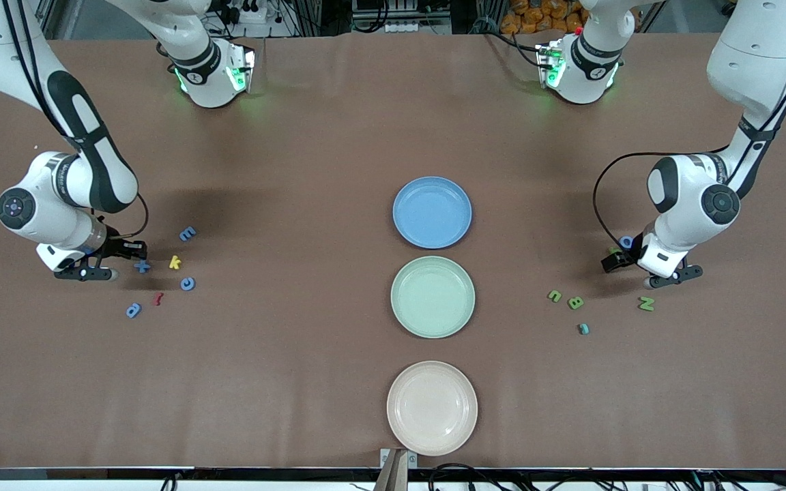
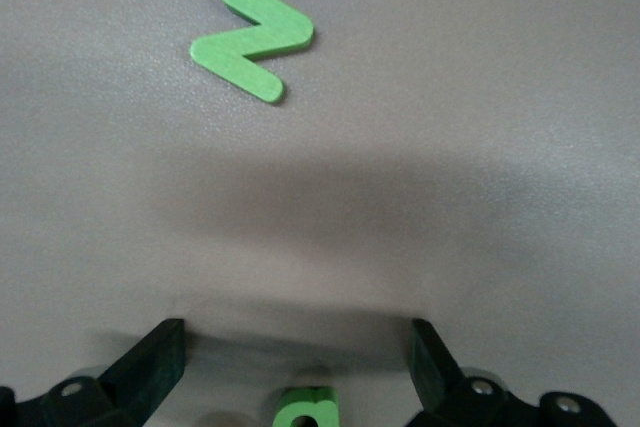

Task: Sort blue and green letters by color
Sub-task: 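Lower the right gripper to the blue plus while the left gripper reaches the green q, then grasp the blue plus with the right gripper while the left gripper grasps the green q, then release the plus on the blue plate while the left gripper drops the q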

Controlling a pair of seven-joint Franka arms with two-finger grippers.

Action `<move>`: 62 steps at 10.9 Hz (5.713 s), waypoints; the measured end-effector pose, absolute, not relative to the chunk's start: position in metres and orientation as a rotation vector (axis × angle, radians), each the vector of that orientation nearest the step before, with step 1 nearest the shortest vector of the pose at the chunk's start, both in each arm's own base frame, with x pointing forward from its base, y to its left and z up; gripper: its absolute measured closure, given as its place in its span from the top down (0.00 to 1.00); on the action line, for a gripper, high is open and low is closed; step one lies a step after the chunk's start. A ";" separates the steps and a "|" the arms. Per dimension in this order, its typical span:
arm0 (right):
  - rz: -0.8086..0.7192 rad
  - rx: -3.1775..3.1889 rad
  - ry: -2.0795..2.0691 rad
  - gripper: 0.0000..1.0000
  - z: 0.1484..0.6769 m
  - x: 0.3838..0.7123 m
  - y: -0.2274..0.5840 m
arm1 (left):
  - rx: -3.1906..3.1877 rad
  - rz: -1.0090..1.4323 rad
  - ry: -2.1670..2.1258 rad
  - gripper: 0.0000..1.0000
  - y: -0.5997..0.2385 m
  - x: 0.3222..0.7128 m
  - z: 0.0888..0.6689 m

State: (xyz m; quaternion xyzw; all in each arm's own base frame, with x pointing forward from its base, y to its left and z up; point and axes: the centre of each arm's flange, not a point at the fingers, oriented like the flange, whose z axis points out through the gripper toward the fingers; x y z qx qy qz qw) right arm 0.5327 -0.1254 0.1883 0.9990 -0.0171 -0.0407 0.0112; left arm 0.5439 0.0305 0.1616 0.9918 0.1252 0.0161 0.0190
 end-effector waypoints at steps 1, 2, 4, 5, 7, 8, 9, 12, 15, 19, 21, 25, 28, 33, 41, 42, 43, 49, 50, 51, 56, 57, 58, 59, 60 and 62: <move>-0.130 3.116 -0.053 0.40 0.187 0.532 -0.125 | 3.078 0.050 0.394 1.00 0.029 0.544 0.162; -0.133 3.117 -0.054 0.40 0.185 0.532 -0.125 | 3.078 0.050 0.396 1.00 0.029 0.544 0.162; -0.139 3.117 -0.060 0.40 0.181 0.531 -0.124 | 3.078 0.047 0.395 1.00 0.028 0.543 0.162; -0.141 3.117 -0.076 0.40 0.180 0.532 -0.123 | 3.079 0.043 0.395 1.00 0.026 0.541 0.161; -0.139 3.117 -0.082 0.39 0.180 0.532 -0.119 | 3.077 0.031 0.413 1.00 0.015 0.537 0.161; -0.138 3.116 -0.085 0.38 0.180 0.533 -0.119 | 3.077 0.024 0.423 1.00 0.007 0.535 0.160; -0.138 3.116 -0.087 0.37 0.180 0.533 -0.119 | 3.077 0.015 0.428 1.00 0.000 0.532 0.159; -0.134 3.116 -0.088 0.34 0.179 0.533 -0.119 | 3.082 -0.011 0.427 1.00 -0.005 0.519 0.157; -0.117 3.115 -0.087 0.30 0.174 0.534 -0.119 | 3.086 -0.031 0.425 1.00 -0.005 0.506 0.158; -0.112 3.115 -0.086 0.09 0.175 0.535 -0.118 | 3.109 -0.024 0.396 1.00 0.001 0.505 0.158; -0.102 3.114 -0.094 0.09 0.178 0.538 -0.119 | 3.129 -0.014 0.390 1.00 0.012 0.507 0.159; -0.170 3.111 -0.261 0.09 0.236 0.572 -0.091 | 3.132 -0.011 0.391 1.00 0.015 0.507 0.159; -0.161 3.115 -0.406 0.09 0.271 0.596 0.000 | 3.133 0.005 0.401 0.70 0.019 0.511 0.163; -0.137 3.133 -0.651 0.09 0.292 0.578 0.204 | 3.129 0.018 0.427 0.34 0.019 0.514 0.165; -0.125 3.119 -0.891 0.09 0.307 0.473 0.478 | 3.124 0.098 0.412 0.34 0.014 0.534 0.183; -0.106 3.106 -0.900 0.09 0.301 0.457 0.503 | 3.123 0.110 0.406 0.34 0.012 0.537 0.186; -0.082 3.092 -0.907 0.09 0.294 0.442 0.524 | 3.119 0.123 0.403 0.34 0.009 0.540 0.189; 0.021 3.064 -0.945 0.11 0.253 0.394 0.583 | 2.986 0.209 0.477 0.34 -0.114 0.560 0.224; 0.022 3.062 -0.949 0.13 0.252 0.395 0.584 | 2.960 0.216 0.497 0.34 -0.141 0.561 0.230; 0.024 3.060 -0.958 0.20 0.252 0.397 0.583 | 2.938 0.226 0.514 0.34 -0.167 0.561 0.236; 0.050 3.037 -0.892 0.86 0.269 0.424 0.564 | 2.792 0.213 0.691 0.34 -0.293 0.569 0.245; 0.048 3.019 -0.815 0.98 0.285 0.449 0.540 | 2.767 0.211 0.720 0.34 -0.308 0.571 0.246; 0.045 3.006 -0.744 1.00 0.307 0.481 0.505 | 2.740 0.210 0.755 0.34 -0.321 0.574 0.249; 0.041 3.001 -0.686 1.00 0.328 0.512 0.466 | 2.712 0.207 0.792 0.34 -0.334 0.576 0.250; 0.025 2.996 -0.621 1.00 0.339 0.538 0.429 | 2.688 0.204 0.825 0.34 -0.348 0.578 0.250; -0.050 2.970 -0.485 1.00 0.334 0.571 0.369 | 2.682 0.223 0.881 0.34 -0.368 0.579 0.241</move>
